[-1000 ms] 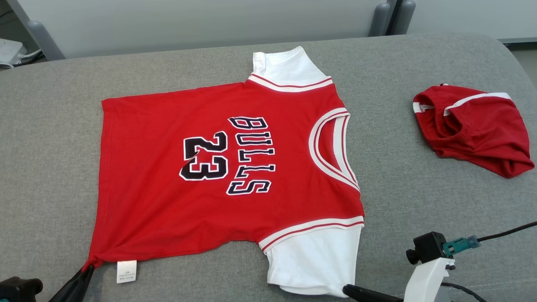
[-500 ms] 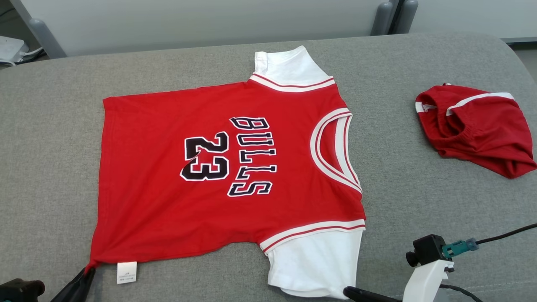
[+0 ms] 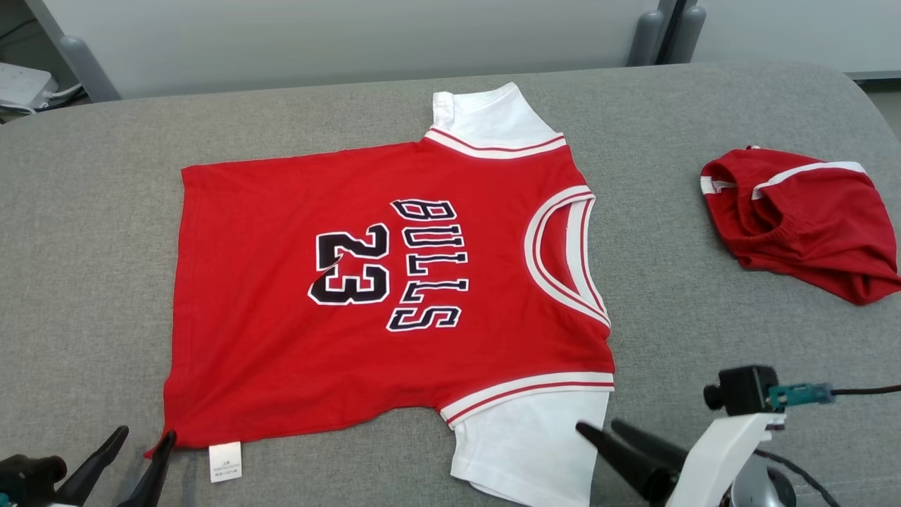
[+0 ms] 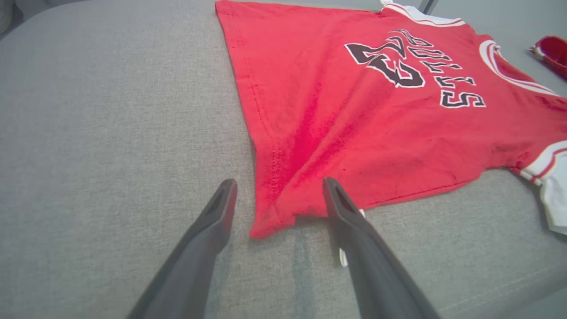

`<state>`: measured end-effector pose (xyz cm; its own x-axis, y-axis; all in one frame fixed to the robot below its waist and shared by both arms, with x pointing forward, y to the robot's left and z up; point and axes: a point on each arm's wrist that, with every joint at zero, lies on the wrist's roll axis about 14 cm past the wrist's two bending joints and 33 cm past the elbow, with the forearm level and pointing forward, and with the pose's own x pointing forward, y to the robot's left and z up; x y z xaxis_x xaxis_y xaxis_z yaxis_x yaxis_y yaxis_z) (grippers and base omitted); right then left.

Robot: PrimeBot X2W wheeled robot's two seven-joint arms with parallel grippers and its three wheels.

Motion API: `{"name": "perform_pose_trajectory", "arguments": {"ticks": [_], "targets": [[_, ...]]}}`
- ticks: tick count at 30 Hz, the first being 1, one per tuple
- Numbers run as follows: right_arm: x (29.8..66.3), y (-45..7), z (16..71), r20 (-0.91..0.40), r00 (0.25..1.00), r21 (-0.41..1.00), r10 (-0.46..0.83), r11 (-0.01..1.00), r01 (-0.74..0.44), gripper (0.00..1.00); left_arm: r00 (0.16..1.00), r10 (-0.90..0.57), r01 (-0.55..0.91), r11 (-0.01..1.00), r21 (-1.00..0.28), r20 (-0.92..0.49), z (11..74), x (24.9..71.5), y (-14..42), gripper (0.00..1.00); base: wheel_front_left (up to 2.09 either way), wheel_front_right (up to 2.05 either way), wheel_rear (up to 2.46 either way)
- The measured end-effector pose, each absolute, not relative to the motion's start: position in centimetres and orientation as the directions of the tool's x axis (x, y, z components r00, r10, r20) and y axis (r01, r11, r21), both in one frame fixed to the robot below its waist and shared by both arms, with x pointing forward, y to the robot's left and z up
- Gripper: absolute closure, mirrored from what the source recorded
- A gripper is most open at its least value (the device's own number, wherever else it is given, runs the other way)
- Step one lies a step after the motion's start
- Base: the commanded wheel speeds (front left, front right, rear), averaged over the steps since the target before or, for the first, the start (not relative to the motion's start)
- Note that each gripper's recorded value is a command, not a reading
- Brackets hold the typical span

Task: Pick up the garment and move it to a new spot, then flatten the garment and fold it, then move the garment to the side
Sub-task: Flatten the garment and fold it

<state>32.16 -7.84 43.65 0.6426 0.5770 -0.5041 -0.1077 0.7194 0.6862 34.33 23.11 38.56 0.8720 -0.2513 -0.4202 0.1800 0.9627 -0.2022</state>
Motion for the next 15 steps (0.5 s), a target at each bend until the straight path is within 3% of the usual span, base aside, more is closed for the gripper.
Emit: {"name": "perform_pose_trajectory", "arguments": {"ticks": [6,15], "targets": [[35.7,-8.9,46.1,-0.387,0.789,0.615,0.477,0.771,-0.165,0.00,0.903,-0.244,0.176,0.961,-0.214,-0.353,40.2,35.2,22.7,0.00,0.00,0.00,0.00],[39.2,-10.4,48.3,-0.212,0.918,0.484,0.335,0.852,-0.199,0.00,0.938,-0.209,0.152,0.965,-0.216,-0.276,42.1,36.0,22.9,0.00,0.00,0.00,0.00]]}}
